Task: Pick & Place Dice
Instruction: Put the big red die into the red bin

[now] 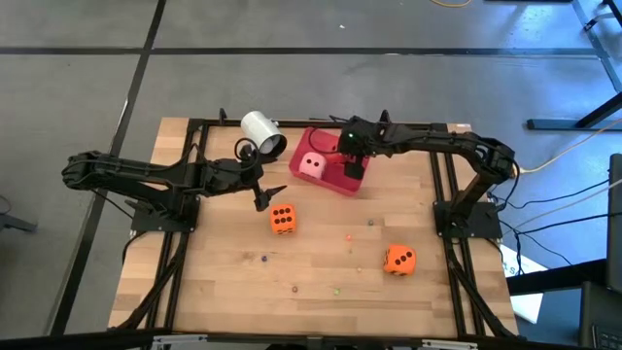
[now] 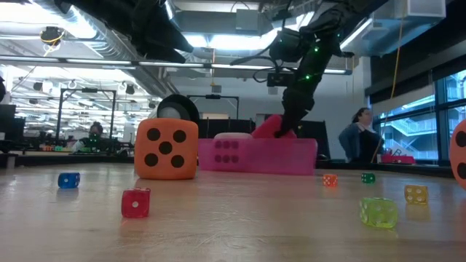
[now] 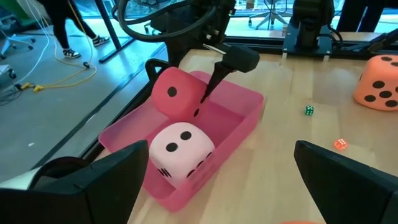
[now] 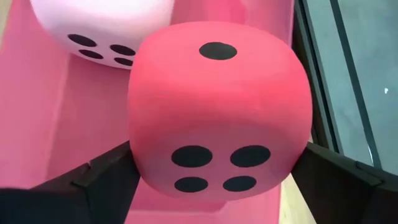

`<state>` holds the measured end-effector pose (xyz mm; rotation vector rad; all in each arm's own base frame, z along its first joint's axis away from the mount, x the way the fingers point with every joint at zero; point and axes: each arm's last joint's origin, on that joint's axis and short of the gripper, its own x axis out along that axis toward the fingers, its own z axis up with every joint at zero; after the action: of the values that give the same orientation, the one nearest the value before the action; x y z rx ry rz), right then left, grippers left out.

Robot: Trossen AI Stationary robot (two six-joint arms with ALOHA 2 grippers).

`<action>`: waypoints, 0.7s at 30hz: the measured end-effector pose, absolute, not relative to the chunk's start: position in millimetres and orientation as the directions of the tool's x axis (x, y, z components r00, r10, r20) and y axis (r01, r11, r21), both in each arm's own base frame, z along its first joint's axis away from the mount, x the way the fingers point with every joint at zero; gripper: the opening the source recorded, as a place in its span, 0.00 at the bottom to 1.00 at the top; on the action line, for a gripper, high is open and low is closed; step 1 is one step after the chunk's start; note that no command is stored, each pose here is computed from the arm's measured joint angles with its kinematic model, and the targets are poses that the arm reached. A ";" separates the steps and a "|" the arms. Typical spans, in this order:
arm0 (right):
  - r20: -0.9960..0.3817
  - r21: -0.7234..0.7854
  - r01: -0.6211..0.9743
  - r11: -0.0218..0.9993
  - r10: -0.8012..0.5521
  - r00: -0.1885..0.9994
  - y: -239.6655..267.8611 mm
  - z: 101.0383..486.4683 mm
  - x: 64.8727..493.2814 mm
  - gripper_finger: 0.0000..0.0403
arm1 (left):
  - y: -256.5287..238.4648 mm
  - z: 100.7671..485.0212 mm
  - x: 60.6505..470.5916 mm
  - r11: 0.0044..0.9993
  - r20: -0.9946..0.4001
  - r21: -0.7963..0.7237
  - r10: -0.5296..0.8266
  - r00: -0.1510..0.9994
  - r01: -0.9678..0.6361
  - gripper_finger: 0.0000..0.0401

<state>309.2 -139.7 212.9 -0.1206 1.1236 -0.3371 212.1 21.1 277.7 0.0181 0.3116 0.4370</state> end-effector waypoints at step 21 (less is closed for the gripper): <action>-0.860 -0.249 0.226 0.942 -0.322 0.395 -139.2 213.2 309.9 0.97 | 21.1 277.6 212.1 0.906 -0.293 0.074 0.419 0.859 -0.417 1.00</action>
<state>309.9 -139.2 213.2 -0.0973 1.1123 -0.3479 212.1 21.1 277.6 0.0080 0.3095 0.4390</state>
